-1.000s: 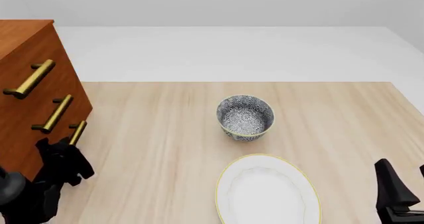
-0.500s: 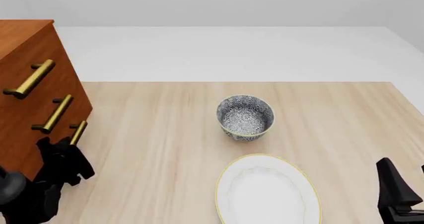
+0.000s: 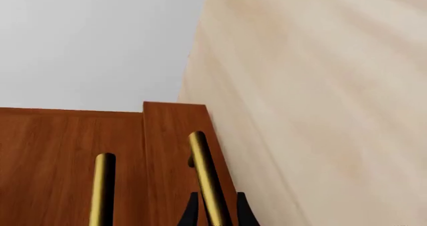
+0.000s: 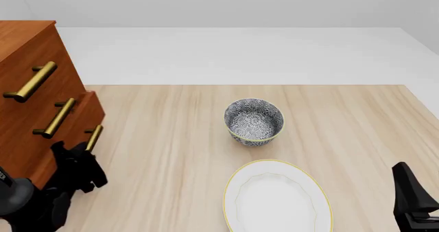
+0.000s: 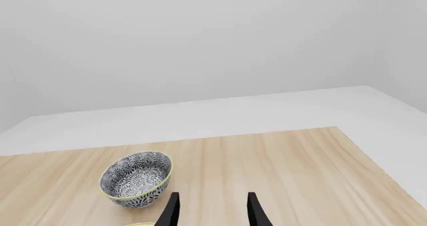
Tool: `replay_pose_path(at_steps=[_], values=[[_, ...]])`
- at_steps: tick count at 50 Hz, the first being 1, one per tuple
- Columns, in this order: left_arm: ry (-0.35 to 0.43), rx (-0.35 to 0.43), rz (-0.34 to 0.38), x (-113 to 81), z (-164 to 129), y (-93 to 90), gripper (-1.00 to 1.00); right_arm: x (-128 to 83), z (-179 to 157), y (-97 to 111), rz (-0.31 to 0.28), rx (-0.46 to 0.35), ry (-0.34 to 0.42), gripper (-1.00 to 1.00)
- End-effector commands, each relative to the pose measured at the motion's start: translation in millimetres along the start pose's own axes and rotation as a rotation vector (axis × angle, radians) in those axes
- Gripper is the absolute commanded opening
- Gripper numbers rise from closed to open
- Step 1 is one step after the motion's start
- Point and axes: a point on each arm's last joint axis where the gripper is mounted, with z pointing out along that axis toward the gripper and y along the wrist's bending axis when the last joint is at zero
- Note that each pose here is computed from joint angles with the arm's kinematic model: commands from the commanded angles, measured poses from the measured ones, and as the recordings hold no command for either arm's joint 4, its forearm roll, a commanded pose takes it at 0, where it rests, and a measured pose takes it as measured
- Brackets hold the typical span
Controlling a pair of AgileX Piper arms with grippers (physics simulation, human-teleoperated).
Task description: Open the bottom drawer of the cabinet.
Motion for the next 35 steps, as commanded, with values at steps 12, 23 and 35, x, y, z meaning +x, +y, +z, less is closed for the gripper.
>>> replay_pose_path(at_steps=[12, 23, 35], values=[[-0.11, -0.007, 0.025, -26.8, -15, -0.1, -1.0, -2, 0, 0, 0.004, 0.001, -0.003, 1.0], [-0.148, -0.007, 0.023, -36.5, -16, -0.5, -1.0, -2, 1, 0, 0.005, 0.002, -0.003, 1.0], [-0.209, 0.003, 0.032, -52.3, -15, -4.2, -1.0, -4, 2, 0, 0.008, 0.003, -0.005, 1.0]])
